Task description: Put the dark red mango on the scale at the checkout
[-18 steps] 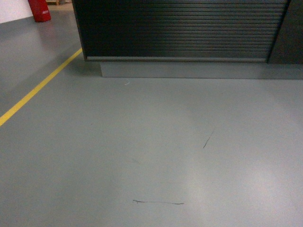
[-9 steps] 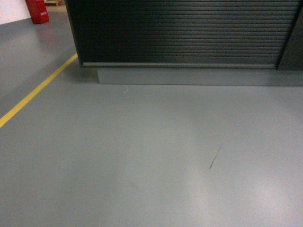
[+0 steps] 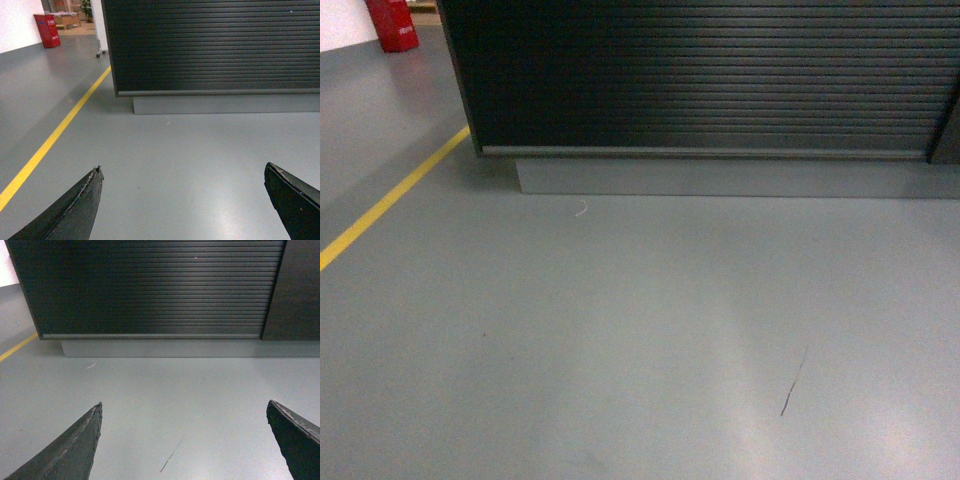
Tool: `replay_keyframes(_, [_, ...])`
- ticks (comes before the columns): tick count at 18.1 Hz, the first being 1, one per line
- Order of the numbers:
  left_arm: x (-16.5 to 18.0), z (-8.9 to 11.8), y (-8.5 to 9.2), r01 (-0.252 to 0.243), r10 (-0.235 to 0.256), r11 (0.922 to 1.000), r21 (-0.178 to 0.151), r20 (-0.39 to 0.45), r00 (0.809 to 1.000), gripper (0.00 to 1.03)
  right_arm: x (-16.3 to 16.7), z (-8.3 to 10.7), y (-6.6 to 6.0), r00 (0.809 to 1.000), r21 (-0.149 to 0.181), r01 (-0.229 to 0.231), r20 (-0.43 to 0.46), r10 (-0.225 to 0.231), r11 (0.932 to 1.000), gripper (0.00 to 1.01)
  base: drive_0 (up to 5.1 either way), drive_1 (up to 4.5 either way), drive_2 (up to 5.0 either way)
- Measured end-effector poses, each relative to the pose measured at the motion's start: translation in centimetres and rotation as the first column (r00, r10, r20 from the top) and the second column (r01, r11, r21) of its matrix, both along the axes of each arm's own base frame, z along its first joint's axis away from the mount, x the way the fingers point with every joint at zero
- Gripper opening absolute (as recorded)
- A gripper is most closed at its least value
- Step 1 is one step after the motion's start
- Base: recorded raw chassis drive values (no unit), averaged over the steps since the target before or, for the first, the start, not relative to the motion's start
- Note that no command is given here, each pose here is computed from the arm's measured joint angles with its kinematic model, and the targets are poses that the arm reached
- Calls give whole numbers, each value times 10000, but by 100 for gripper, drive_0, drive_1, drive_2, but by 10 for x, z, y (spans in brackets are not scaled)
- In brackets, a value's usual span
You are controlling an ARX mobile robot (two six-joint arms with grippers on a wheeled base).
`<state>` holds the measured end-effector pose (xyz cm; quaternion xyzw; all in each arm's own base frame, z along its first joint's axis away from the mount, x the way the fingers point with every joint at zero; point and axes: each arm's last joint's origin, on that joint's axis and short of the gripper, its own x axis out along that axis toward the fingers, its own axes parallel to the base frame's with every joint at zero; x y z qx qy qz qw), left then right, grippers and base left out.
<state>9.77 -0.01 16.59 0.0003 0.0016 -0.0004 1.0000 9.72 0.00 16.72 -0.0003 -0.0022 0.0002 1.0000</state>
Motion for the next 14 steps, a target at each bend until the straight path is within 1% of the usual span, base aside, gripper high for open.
replay_keyframes(14, [0, 0, 0, -4, 4, 10000, 0, 34, 10000, 98, 0, 0, 0, 10000, 0, 0, -4, 0, 10000, 98, 0, 350, -350])
